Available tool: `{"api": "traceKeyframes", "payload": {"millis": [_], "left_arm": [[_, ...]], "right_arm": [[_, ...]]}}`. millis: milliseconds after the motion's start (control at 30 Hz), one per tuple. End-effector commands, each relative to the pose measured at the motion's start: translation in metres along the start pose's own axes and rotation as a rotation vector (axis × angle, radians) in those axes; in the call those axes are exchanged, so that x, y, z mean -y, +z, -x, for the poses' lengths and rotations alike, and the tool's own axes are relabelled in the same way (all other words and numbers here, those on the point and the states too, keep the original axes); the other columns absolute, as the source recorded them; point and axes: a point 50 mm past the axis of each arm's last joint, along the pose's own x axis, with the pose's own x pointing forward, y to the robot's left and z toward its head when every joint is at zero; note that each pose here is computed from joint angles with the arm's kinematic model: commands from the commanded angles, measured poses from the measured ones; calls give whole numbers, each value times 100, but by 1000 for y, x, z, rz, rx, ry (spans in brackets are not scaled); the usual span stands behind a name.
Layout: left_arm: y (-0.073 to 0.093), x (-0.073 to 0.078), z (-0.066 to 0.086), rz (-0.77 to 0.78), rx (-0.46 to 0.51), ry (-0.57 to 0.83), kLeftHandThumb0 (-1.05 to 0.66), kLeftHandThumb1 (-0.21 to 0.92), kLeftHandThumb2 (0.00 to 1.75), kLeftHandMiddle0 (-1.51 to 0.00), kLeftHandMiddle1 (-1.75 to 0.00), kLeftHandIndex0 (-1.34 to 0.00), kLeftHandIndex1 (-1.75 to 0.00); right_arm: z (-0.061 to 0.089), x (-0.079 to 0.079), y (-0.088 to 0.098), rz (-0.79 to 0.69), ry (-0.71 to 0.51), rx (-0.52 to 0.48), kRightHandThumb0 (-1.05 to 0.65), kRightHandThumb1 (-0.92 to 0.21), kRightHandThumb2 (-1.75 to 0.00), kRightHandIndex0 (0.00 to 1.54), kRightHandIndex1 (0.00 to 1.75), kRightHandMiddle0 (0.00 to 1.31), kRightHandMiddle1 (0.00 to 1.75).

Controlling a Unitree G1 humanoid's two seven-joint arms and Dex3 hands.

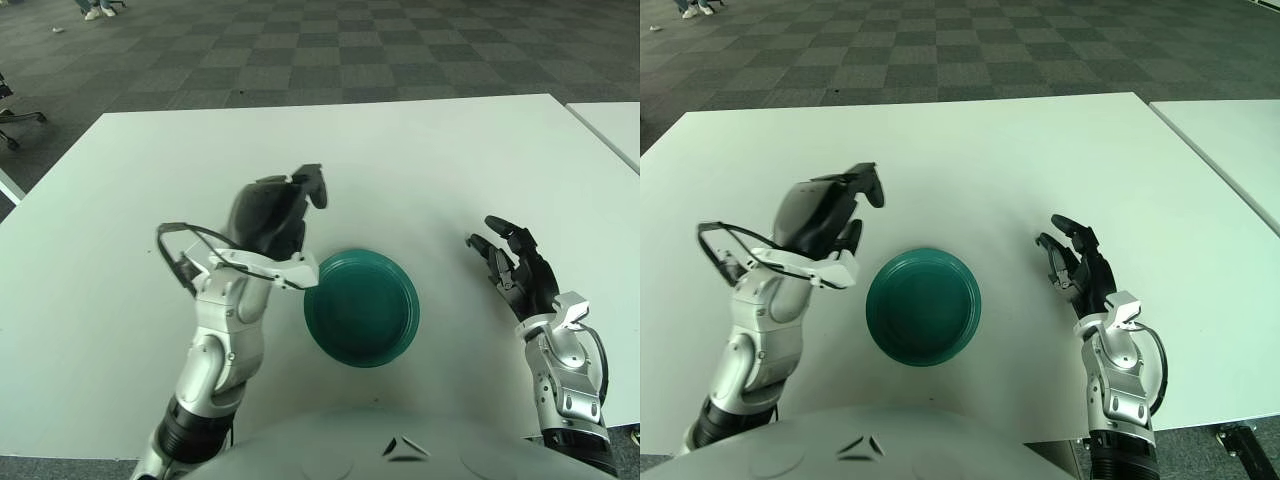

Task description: Put the charger into the plate.

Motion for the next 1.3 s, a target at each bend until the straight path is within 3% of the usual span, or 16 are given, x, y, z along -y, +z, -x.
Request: {"api": "traceKeyframes", "payload": {"millis": [0,133,200,267,300,333,400,500,533,600,700,800,1033,1267], "left_arm": [[-7,-11,6,-27,-37,62,0,7,161,-80,-174,-56,-175],[-13,-15,9,-49,-92,99,0,2,165,-84,-174,-63,-170],[-19,-17,12,-67,-122,113,-1,4,159,-83,-174,-67,-159],[-30,-18,16,-88,-171,114,-1,13,151,-70,-174,-61,-167],[-36,-19,18,-98,-199,112,-15,34,125,-62,-175,-51,-169],[-42,-20,21,-115,-235,104,-19,42,113,-59,-175,-48,-168],[-49,-21,24,-154,-292,86,-60,72,74,-32,-165,-28,-158],[-57,-22,28,-210,-348,66,-87,85,60,-18,-116,-13,-147],[-61,-22,30,-231,-365,61,-90,87,59,-17,-110,-12,-145],[-74,-18,35,-271,-410,54,-99,90,57,-13,-70,-6,-138],[-93,-8,44,-310,-472,44,-103,91,56,-7,-35,-2,-116],[-104,-1,47,-316,-520,28,-104,92,56,-4,-17,-1,-97],[-111,10,55,-319,-619,-28,-105,92,53,0,-1,0,-46],[-126,18,67,-342,-681,-70,-105,92,51,0,0,0,-29]], "right_arm": [[11,4,-27,-12,-18,-147,-78,-92,-40,22,35,0,86],[9,4,-26,-12,-18,-147,-78,-92,-40,22,36,0,86],[9,5,-26,-12,-18,-147,-78,-92,-40,22,36,0,86],[8,5,-26,-12,-18,-147,-78,-92,-40,21,37,0,86],[8,5,-26,-12,-18,-147,-78,-92,-40,21,37,0,86],[7,5,-26,-12,-18,-147,-78,-92,-40,21,37,0,86],[7,5,-26,-12,-18,-147,-78,-92,-40,21,38,0,86],[6,6,-26,-12,-18,-147,-78,-92,-40,21,38,0,86],[6,5,-26,-12,-18,-147,-78,-92,-40,21,39,0,86],[5,5,-26,-12,-18,-147,-78,-92,-40,20,39,0,86],[3,5,-27,-12,-18,-148,-78,-92,-40,20,40,0,86],[2,5,-27,-12,-18,-148,-78,-92,-40,20,40,0,86],[0,7,-26,-12,-18,-148,-78,-92,-40,19,42,0,86],[-3,9,-26,-12,-18,-148,-78,-92,-40,18,43,0,86]]}}
